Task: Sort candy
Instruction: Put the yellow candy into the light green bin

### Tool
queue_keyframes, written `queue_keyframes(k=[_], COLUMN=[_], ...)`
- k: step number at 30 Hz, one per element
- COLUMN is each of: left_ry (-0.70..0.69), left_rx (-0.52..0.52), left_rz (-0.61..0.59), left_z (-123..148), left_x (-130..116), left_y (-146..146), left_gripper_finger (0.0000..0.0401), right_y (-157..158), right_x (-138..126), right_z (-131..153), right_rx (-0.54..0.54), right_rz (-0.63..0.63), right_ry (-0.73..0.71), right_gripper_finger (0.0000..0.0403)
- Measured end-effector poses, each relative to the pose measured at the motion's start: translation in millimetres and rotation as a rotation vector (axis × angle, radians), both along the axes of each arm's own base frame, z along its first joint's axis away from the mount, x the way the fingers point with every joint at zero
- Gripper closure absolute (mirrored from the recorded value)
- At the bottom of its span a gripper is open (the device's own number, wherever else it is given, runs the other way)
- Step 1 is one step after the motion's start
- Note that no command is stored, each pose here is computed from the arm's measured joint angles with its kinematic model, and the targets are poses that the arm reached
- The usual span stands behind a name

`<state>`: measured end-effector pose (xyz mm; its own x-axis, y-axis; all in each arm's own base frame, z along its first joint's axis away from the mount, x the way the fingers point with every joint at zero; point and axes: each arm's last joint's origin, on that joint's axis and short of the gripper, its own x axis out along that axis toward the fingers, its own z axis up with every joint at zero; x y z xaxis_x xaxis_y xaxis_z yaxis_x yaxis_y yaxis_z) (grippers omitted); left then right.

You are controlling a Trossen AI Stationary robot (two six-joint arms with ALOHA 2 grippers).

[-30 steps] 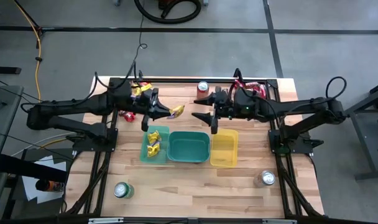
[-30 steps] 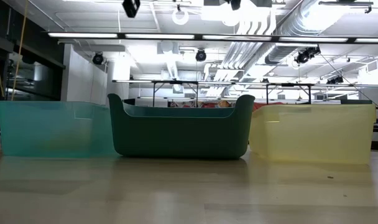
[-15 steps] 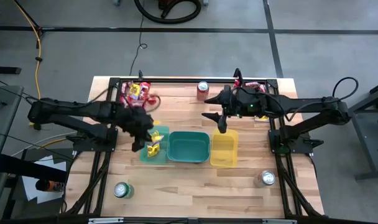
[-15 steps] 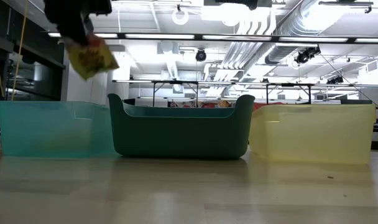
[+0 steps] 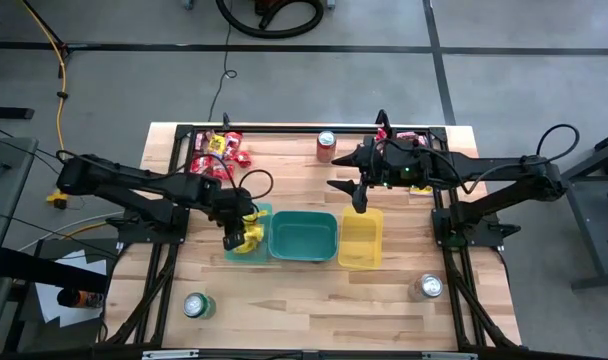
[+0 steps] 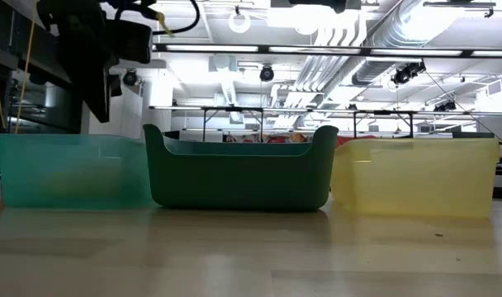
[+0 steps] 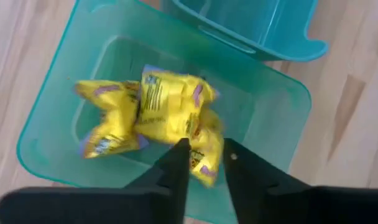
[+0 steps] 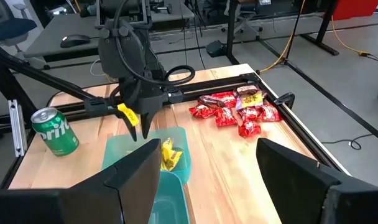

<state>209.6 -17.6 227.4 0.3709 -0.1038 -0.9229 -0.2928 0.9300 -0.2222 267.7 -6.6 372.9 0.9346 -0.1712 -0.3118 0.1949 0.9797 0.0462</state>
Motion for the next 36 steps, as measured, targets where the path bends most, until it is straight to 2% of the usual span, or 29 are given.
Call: queue_keyframes(k=[4, 7, 10, 13, 18, 21, 27, 31, 36], left_ry=[-0.016, -0.079, -0.199, -0.377, -0.653, -0.719, -0.773, -0.828, -0.882], left_rx=[-0.010, -0.015, 0.007, 0.107, 0.220, 0.231, 0.160, 0.129, 0.158], left_rz=[0.012, 0.012, 0.002, 0.038, 0.155, 0.207, 0.264, 0.299, 0.274], left_z=[6, 25, 53, 81, 107, 100, 59, 45, 51], left_x=[-4, -4, -4, -4, -9, -14, -24, -28, -31], left_y=[0, 1, 6, 14, 34, 44, 49, 49, 48], left_gripper_finger=[0.0248, 0.0210, 0.0185, 0.0175, 0.0174, 0.0174, 0.0174, 0.0174, 0.0174], right_y=[0, 0, 0, -2, -13, -19, -24, -36, -70], right_x=[0, 0, -2, -7, -18, -24, -31, -30, -29], right_z=[0, 0, 1, 3, 4, 1, -11, -26, -49], right_rx=[0.000, 0.000, 0.000, 0.013, 0.155, 0.241, 0.372, 0.478, 0.558], right_rz=[0.000, 0.000, 0.000, -0.016, -0.163, -0.236, -0.346, -0.515, -0.738], right_ry=[0.000, 0.000, -0.003, -0.003, 0.010, 0.031, 0.130, 0.204, 0.307], right_gripper_finger=[0.0144, 0.0144, 0.0144, 0.0144, 0.0144, 0.0144, 0.0144, 0.0144, 0.0144])
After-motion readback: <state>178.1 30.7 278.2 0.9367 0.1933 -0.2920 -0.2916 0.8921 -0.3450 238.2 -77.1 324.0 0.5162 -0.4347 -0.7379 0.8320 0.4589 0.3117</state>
